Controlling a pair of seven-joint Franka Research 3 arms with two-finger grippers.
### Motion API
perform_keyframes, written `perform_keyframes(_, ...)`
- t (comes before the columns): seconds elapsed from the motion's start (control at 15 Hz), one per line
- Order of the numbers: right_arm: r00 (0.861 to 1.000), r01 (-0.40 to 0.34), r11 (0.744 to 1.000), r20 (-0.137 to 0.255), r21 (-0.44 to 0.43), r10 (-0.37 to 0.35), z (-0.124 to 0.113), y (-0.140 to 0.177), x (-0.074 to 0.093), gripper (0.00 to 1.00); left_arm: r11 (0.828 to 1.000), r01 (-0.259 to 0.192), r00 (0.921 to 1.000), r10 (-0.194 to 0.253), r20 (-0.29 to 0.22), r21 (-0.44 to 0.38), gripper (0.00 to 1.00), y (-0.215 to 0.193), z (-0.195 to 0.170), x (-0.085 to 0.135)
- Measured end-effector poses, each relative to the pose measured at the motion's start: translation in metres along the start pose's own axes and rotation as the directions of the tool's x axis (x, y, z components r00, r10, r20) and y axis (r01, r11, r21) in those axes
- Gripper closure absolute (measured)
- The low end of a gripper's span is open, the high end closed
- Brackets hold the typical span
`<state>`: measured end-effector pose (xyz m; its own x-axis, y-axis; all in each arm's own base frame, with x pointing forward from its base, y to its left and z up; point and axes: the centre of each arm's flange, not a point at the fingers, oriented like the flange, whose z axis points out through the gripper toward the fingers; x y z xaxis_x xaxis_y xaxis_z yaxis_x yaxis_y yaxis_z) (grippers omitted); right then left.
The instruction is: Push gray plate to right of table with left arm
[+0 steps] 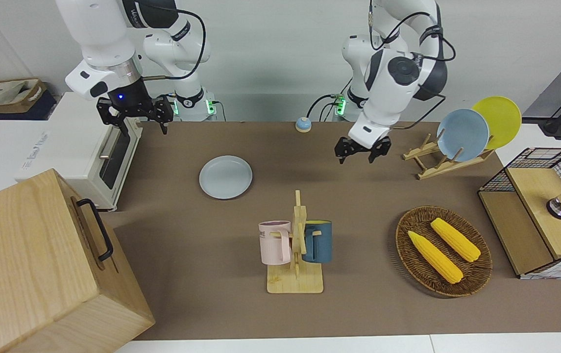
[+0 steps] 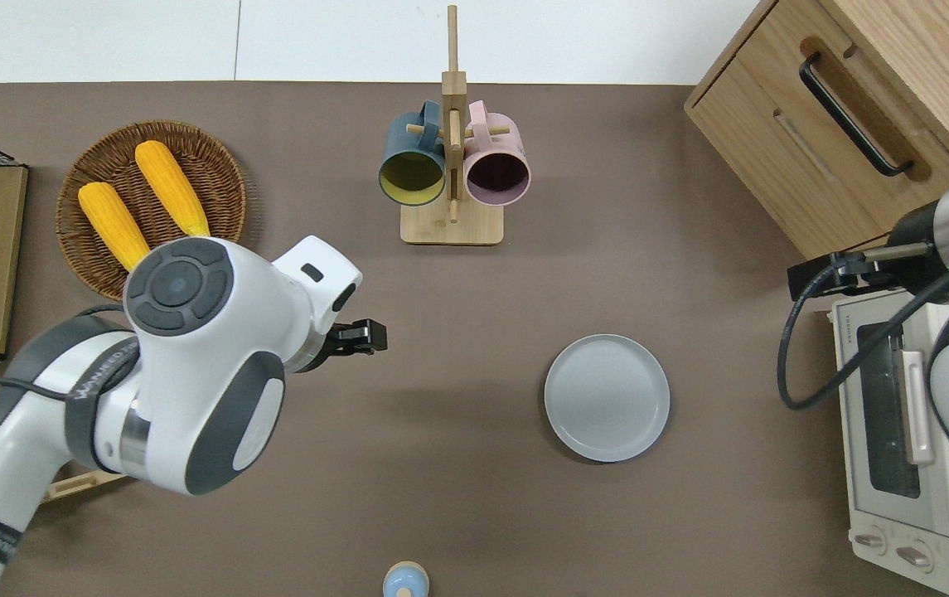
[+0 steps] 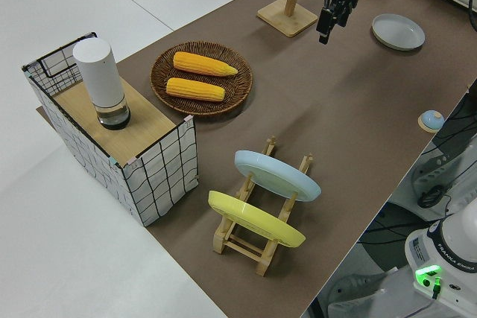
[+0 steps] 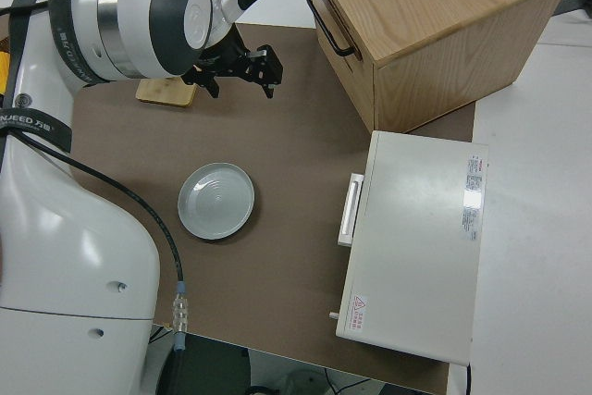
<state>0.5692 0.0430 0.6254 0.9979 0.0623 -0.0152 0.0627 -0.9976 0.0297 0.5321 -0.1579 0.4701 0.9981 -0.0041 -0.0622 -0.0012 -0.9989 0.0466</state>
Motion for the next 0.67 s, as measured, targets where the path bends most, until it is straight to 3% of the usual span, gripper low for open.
perform_keyframes(0.27, 1.0, 0.0, 1.0, 0.0, 0.0, 0.0, 0.0, 0.0, 0.0, 0.01, 0.997, -0.074, 0.9972, 0.074, -0.01, 0.023, 0.0, -0.058, -0.033, 0.003)
perform_keyframes(0.67, 1.0, 0.0, 1.0, 0.0, 0.0, 0.0, 0.0, 0.0, 0.0, 0.01, 0.99, -0.138, 0.99, 0.139, -0.023, 0.035, 0.0, -0.128, -0.087, 0.001)
